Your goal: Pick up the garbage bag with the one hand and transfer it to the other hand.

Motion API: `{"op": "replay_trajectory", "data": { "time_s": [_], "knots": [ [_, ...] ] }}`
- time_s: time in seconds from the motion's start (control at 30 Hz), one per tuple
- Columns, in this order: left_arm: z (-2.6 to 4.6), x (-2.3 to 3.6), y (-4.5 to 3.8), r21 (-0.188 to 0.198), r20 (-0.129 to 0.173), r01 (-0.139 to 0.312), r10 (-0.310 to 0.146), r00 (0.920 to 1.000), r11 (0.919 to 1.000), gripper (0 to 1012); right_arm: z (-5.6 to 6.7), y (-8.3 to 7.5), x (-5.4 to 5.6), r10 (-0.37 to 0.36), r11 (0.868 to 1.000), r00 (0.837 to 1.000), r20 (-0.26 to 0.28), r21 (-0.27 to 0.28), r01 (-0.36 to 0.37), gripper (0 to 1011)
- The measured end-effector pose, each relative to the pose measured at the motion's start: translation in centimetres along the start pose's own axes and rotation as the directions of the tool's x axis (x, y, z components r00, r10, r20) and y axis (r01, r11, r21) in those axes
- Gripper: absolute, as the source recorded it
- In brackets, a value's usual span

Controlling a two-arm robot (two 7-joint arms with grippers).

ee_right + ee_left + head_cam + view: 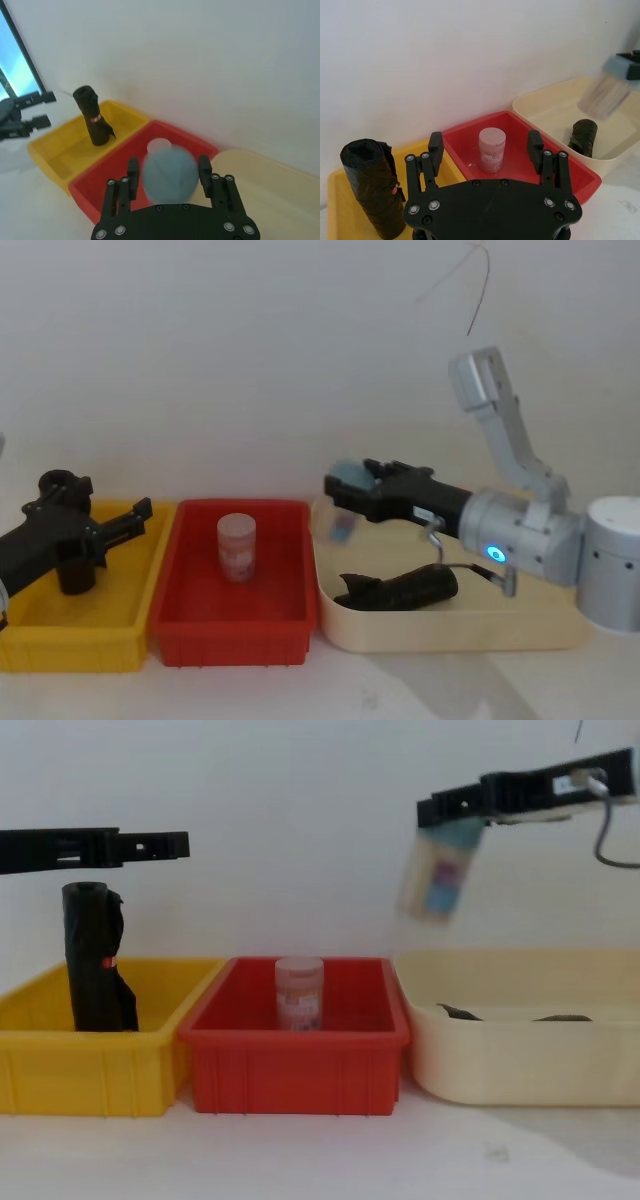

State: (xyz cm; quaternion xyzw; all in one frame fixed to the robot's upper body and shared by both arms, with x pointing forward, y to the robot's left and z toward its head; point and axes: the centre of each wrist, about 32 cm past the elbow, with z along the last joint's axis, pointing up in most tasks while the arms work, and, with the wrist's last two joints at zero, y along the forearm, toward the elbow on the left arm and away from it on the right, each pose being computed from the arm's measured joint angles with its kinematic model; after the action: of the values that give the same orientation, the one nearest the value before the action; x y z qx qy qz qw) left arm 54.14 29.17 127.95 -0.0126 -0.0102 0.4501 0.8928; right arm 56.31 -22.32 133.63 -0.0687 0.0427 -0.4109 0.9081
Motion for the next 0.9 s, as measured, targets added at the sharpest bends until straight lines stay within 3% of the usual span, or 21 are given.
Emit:
{"op": "replay_trajectory", "data": {
  "time_s": [0.4, 0.63, 0.9],
  "knots": [
    [0.00, 0.00, 0.00, 0.000, 0.000, 0.000, 0.000, 1.0000, 1.0000, 1001, -2.9, -2.0, 0.7, -0.071, 0.997, 0.995, 0.069, -0.001, 0.071, 1002],
    [0.00, -0.01, -0.01, 0.000, 0.000, 0.001, -0.001, 1.0000, 1.0000, 1001, -4.3, -2.4, 0.2, -0.124, 0.992, 0.985, 0.119, 0.029, 0.121, 1000],
    [-0.26, 0.12, -0.29, 0.004, -0.002, 0.019, -0.019, 0.9998, 0.9998, 1001, -5.9, -3.1, -1.4, -0.158, 0.986, 0.965, 0.208, 0.095, 0.140, 999]
  ]
}}
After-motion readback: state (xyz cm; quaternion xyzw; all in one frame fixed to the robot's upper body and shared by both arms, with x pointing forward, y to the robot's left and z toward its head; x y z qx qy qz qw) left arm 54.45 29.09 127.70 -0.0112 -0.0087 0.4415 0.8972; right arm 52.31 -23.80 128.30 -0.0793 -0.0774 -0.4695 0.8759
